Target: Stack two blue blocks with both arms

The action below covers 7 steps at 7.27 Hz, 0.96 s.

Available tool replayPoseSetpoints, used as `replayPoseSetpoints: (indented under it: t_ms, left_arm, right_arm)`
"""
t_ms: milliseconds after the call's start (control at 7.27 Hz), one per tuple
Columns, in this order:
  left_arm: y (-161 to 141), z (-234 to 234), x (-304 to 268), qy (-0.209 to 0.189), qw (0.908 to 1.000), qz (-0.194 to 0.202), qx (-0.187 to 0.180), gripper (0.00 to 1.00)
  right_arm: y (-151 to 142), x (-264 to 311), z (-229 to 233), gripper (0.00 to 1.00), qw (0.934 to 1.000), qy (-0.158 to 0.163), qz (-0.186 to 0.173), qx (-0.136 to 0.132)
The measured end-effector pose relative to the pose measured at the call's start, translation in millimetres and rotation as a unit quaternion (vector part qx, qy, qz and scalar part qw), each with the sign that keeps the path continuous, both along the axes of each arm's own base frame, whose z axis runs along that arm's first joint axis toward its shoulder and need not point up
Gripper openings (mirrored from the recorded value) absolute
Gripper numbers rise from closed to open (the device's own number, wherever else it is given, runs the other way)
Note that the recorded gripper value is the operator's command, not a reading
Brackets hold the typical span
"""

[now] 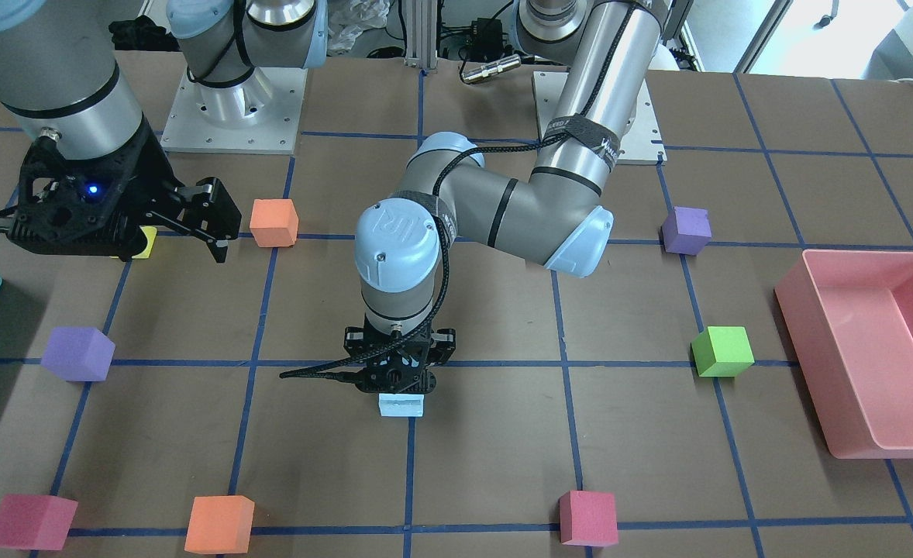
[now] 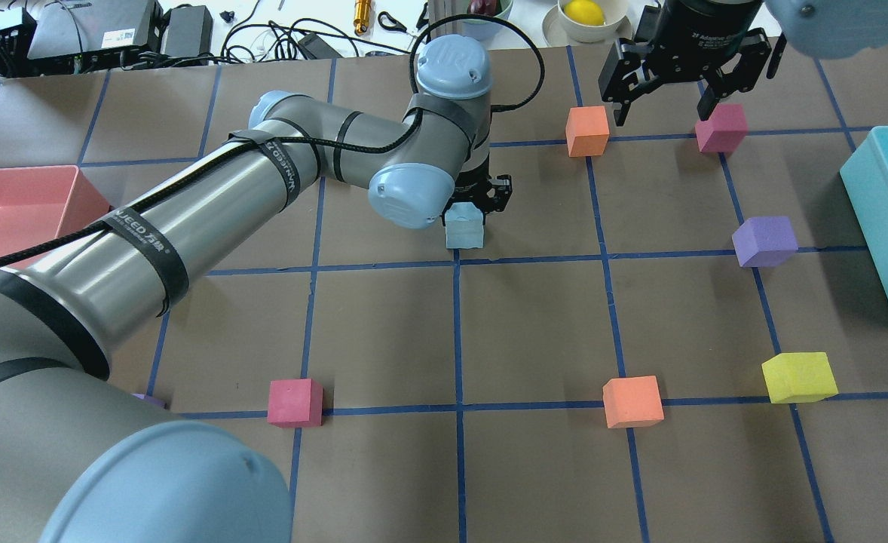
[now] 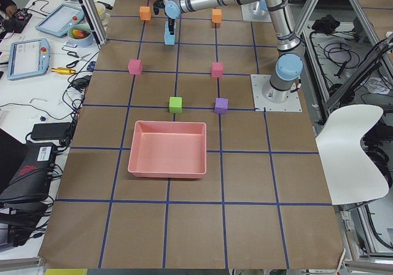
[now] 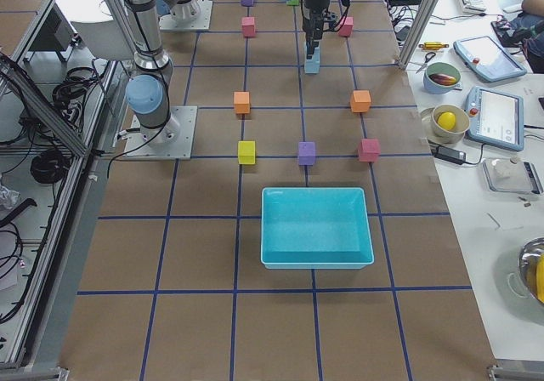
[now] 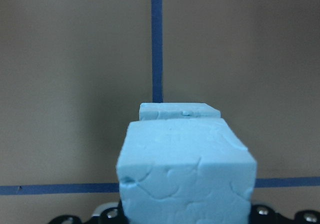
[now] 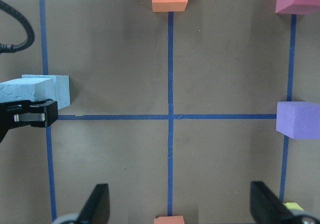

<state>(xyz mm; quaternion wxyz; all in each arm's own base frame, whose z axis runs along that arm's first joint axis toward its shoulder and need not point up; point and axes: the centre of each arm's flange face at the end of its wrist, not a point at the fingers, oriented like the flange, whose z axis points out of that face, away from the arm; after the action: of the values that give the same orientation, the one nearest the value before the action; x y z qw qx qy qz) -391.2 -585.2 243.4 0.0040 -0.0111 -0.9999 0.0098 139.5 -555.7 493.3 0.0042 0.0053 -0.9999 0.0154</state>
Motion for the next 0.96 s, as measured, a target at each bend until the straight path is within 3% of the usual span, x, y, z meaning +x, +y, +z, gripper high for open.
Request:
replayPoseSetpoints:
  t_ms: [550, 962]
  left_arm:
    - [-5, 8, 4, 0.003, 0.9999, -0.013, -0.009, 1.00]
    - [-22, 98, 65, 0.008, 0.9997, -0.002, -0.022, 1.00]
  right_arm:
    - [21, -1, 7, 1.00, 0.9993, -0.005, -0.007, 0.036]
    - [25, -2, 7, 1.00, 0.9986, -0.004, -0.028, 0.044]
